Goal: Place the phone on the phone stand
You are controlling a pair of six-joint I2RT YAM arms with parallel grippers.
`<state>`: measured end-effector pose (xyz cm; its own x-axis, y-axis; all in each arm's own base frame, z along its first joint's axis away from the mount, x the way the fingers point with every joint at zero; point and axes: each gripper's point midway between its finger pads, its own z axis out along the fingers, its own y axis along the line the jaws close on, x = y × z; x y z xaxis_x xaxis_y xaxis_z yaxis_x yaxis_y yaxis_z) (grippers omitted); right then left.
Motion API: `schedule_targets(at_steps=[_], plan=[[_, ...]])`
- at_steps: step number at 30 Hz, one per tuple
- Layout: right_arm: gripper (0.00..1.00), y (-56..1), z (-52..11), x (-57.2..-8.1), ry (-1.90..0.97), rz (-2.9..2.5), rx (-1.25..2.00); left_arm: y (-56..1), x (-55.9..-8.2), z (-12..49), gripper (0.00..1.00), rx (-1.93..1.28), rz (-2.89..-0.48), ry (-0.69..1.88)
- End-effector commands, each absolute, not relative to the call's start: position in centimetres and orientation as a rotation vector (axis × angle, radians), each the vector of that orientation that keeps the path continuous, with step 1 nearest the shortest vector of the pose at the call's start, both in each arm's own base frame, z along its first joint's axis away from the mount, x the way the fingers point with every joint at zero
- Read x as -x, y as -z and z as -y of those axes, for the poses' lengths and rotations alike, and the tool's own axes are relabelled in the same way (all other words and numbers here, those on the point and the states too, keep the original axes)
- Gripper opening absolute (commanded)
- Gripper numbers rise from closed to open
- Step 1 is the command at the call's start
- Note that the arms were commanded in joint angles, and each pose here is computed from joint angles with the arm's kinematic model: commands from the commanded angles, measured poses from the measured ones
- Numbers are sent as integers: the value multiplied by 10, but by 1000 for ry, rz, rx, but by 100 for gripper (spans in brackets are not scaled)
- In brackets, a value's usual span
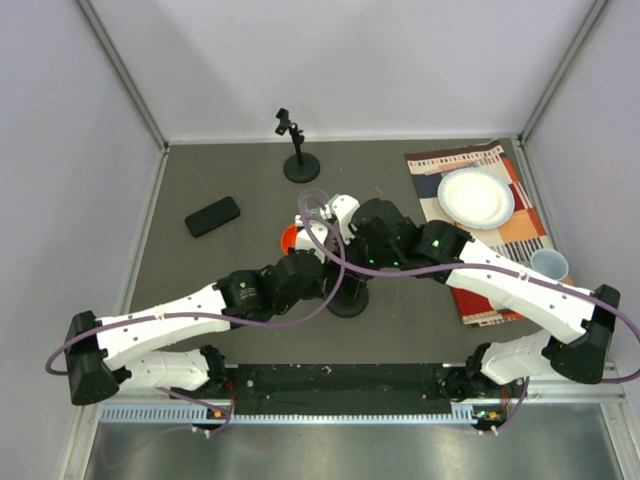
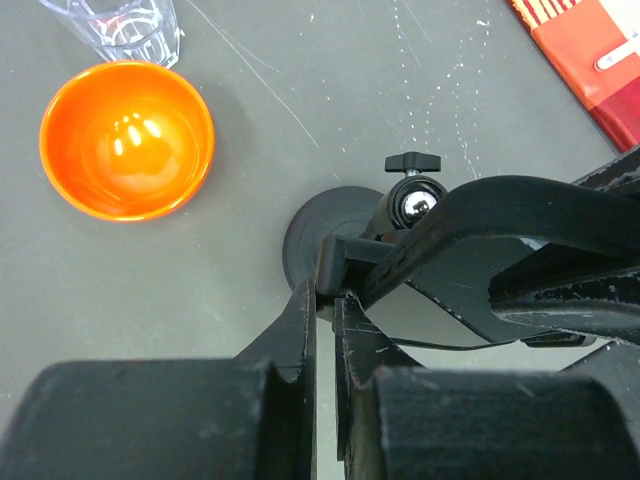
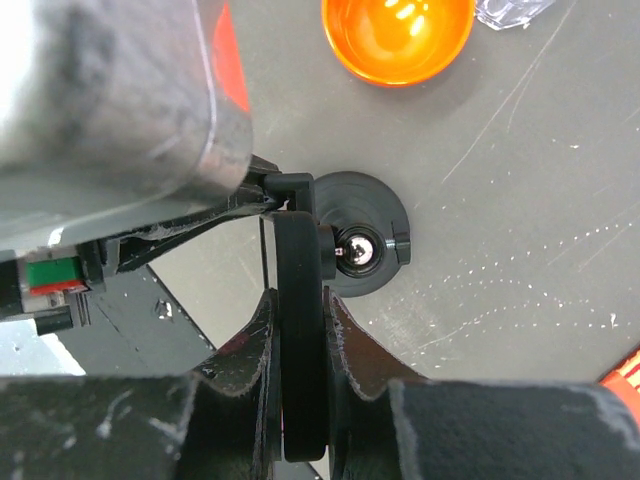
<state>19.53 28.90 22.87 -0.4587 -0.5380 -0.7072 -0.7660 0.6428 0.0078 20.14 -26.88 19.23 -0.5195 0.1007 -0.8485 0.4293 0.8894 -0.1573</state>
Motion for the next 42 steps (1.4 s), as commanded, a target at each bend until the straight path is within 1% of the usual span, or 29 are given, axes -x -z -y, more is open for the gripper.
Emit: schedule_targets(at_steps=[1,7,11,14,20,22,25,27,28,33,36,37,39,40,42], plan=[[0,-190,-170,-244,318,-2292,1015,-258,-189,260,0,-213,-2000,657],[0,-190,-175,-242,269,-2297,1035,-262,-183,250,0,-171,-2015,675],[0,-188,-178,-239,230,-2315,1023,-258,-189,244,0,-140,-1985,648],[0,-185,-177,-233,235,-2347,1010,-250,-194,240,0,-124,-1955,617],[0,-178,-174,-224,258,-2397,996,-253,-216,232,0,-104,-1890,458],[0,-178,-168,-224,293,-2402,989,-254,-217,235,0,-126,-1890,448],[0,-181,-162,-225,347,-2410,978,-256,-216,239,0,-104,-1901,479],[0,-185,-162,-228,349,-2406,956,-255,-212,239,0,-47,-1907,540],[0,-188,-160,-230,367,-2400,948,-263,-212,243,0,-31,-1875,595],[0,-194,-159,-230,349,-2396,938,-255,-199,254,0,-146,-1894,666],[0,-191,-172,-227,241,-2393,993,-253,-189,258,9,-212,-1893,719],[0,-187,-177,-224,186,-2406,1017,-254,-187,257,15,-220,-1889,732],[0,-185,-181,-224,141,-2396,1051,-244,-181,257,23,-283,-1910,726],[0,-183,-186,-221,78,-2404,1068,-243,-178,256,31,-301,-1911,732],[0,-178,-189,-220,45,-2402,1078,-234,-176,249,35,-325,-1935,699]])
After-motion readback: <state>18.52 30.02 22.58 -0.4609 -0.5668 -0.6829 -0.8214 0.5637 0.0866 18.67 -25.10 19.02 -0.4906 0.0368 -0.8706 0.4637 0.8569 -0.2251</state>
